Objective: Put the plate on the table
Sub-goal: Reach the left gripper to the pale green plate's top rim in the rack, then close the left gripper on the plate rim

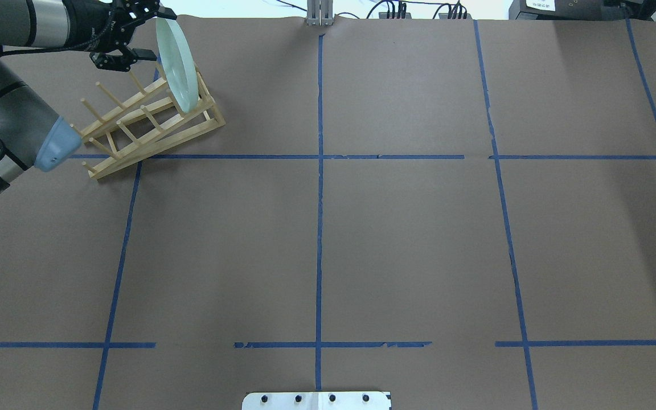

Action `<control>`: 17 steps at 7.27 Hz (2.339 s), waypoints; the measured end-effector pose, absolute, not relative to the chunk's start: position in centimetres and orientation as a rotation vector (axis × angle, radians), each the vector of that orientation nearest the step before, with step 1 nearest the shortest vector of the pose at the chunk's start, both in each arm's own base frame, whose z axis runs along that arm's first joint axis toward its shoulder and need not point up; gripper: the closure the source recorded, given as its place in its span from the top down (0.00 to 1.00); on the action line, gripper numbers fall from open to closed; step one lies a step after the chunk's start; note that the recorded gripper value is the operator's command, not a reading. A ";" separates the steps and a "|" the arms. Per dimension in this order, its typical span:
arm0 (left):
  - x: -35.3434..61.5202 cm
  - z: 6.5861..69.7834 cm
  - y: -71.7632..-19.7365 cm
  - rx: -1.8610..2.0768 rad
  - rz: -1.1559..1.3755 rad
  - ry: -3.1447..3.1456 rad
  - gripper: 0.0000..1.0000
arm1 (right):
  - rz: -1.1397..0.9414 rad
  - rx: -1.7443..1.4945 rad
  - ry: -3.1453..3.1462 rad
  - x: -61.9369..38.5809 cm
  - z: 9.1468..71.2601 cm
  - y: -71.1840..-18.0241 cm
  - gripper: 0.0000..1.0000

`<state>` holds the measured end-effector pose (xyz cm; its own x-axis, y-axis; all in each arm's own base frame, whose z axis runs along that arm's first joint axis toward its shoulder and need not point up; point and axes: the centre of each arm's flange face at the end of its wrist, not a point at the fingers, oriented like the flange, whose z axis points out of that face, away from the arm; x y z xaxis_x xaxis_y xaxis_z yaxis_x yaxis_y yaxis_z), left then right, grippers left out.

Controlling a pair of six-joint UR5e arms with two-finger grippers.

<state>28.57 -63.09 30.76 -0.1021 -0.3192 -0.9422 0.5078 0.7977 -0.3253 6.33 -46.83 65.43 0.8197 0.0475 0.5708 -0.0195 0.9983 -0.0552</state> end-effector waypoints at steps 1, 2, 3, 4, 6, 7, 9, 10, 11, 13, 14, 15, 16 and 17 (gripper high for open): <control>29.0 30.6 -63.2 0.156 -0.697 1.523 0.70 | 0.036 -0.048 -0.609 6.3 65.4 -46.8 1.00; 29.3 30.5 -63.4 0.154 -0.695 1.522 0.59 | 0.036 -0.047 -0.609 6.3 65.4 -46.8 1.00; 29.6 30.5 -63.4 0.151 -0.694 1.521 0.47 | 0.036 -0.047 -0.609 6.4 65.4 -46.8 1.00; 29.7 30.5 -63.4 0.150 -0.693 1.520 0.38 | 0.036 -0.048 -0.609 6.3 65.4 -46.8 1.00; 29.7 30.5 -63.4 0.149 -0.693 1.520 0.27 | 0.036 -0.048 -0.609 6.3 65.4 -46.8 1.00; 29.7 30.5 -63.4 0.150 -0.692 1.521 0.22 | 0.036 -0.048 -0.609 6.3 65.4 -46.8 1.00; 29.6 30.6 -63.2 0.155 -0.684 1.532 0.12 | 0.036 -0.047 -0.609 6.4 65.4 -46.8 1.00; 29.6 30.5 -63.2 0.159 -0.680 1.538 0.11 | 0.036 -0.048 -0.609 6.4 65.4 -46.8 1.00; 29.4 30.5 -63.1 0.163 -0.677 1.544 0.04 | 0.036 -0.048 -0.609 6.3 65.4 -46.8 1.00; 29.2 30.5 -62.9 0.171 -0.669 1.560 0.02 | 0.036 -0.048 -0.609 6.3 65.4 -46.8 1.00; 29.1 30.6 -62.8 0.175 -0.666 1.566 0.01 | 0.036 -0.048 -0.609 6.3 65.4 -46.8 1.00; 29.0 30.7 -62.8 0.177 -0.664 1.568 0.00 | 0.036 -0.048 -0.609 6.3 65.4 -46.8 1.00; 28.9 30.7 -62.7 0.182 -0.658 1.577 0.00 | 0.036 -0.048 -0.609 6.4 65.4 -46.8 1.00; 28.7 30.7 -62.4 0.193 -0.646 1.597 0.00 | 0.037 -0.048 -0.609 6.4 65.4 -46.8 1.00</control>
<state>28.70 -62.42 30.72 -0.1474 -0.2484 -0.9574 0.4873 0.8241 -0.2889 6.38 -46.82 65.43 0.8197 0.0486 0.5708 -0.0205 0.9982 -0.0556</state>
